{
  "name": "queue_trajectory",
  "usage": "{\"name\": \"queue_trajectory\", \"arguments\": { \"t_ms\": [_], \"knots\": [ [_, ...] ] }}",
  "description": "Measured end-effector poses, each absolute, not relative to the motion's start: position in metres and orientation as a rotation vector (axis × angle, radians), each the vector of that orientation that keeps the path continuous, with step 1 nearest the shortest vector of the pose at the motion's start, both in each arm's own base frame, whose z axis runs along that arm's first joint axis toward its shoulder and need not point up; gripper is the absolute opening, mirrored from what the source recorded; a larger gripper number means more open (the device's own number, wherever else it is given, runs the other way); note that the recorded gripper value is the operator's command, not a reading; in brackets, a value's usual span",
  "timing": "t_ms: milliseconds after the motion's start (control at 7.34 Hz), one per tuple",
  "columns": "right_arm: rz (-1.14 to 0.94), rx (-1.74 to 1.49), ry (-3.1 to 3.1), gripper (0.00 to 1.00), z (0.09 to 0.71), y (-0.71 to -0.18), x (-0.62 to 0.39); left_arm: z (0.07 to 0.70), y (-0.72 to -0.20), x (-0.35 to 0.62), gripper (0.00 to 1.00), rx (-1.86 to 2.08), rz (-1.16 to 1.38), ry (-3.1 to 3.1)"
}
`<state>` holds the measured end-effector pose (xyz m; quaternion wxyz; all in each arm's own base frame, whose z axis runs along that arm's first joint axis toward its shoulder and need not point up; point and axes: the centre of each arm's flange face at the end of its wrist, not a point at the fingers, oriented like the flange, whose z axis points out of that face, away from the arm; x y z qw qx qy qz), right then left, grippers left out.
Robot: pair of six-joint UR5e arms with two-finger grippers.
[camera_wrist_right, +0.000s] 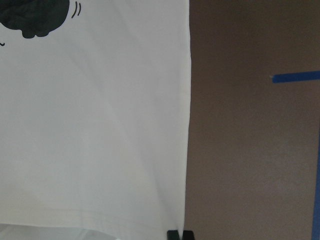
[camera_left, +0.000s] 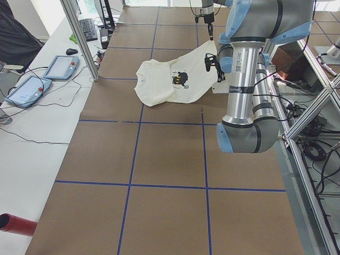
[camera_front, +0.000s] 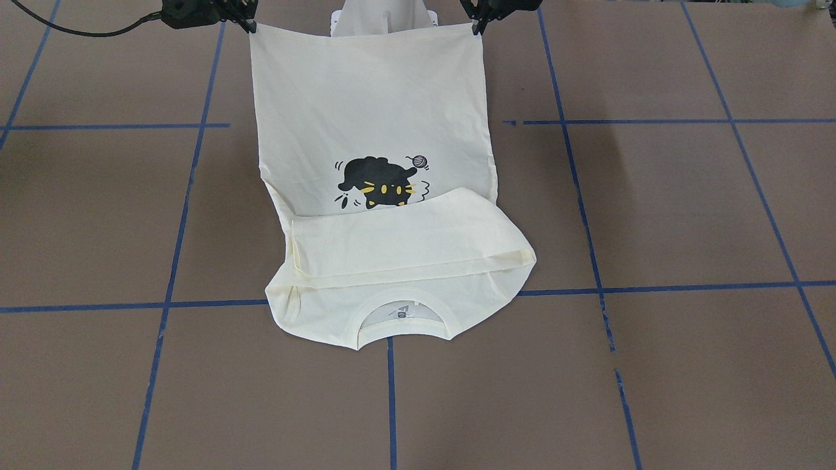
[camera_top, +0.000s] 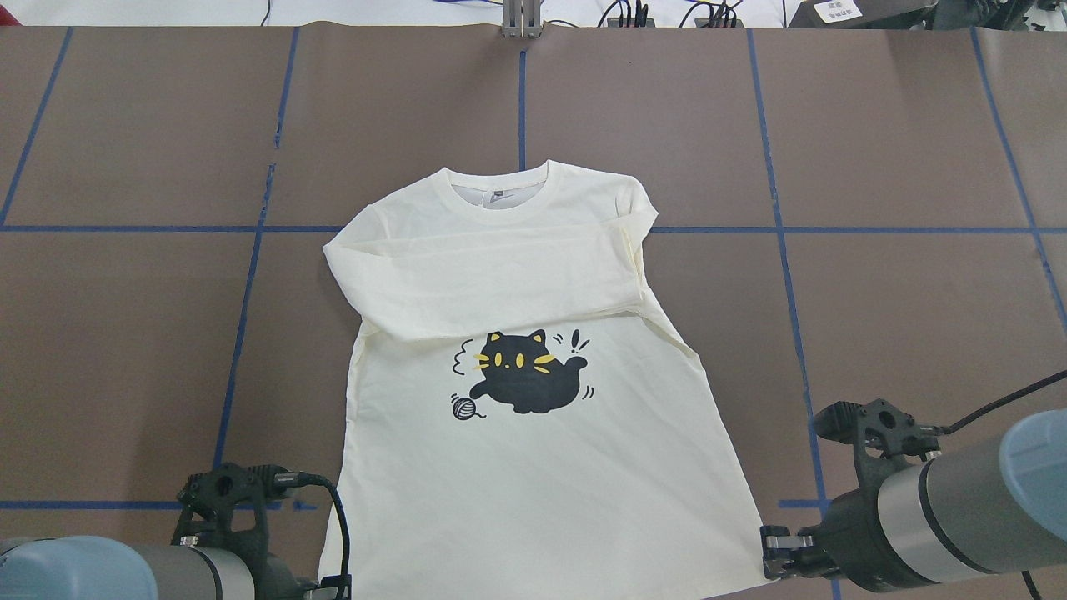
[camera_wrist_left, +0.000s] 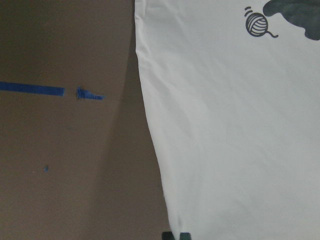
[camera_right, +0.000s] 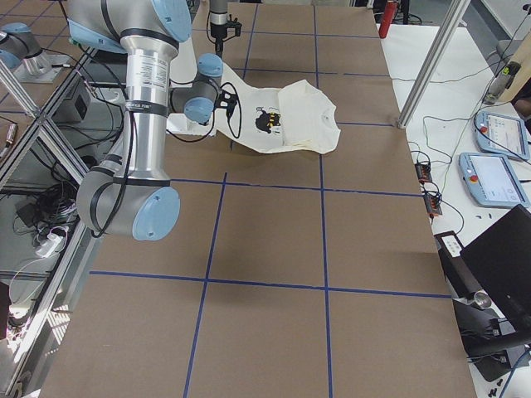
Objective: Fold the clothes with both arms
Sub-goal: 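Lift the hem with both grippers and fold it toward the collar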
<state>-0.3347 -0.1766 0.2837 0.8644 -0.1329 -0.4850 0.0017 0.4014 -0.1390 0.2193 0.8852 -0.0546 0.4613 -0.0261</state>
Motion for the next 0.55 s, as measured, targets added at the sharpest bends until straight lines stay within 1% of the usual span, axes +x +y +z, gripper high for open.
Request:
{"name": "queue_trajectory", "arguments": {
  "t_ms": [136,273,545],
  "knots": [
    [0.028,-0.260,-1.022,0.00,0.285,-0.191,-0.347,0.218,-0.142,0.401,0.00,-0.115,-0.057,0.964],
    [0.078,-0.227,-1.025,0.00,0.288,-0.218,-0.360,0.218,-0.154,0.400,0.00,-0.103,-0.078,0.963],
    [0.191,-0.160,-1.029,0.00,0.293,-0.275,-0.353,0.228,-0.205,0.392,0.00,-0.049,-0.119,0.939]
  ]
}}
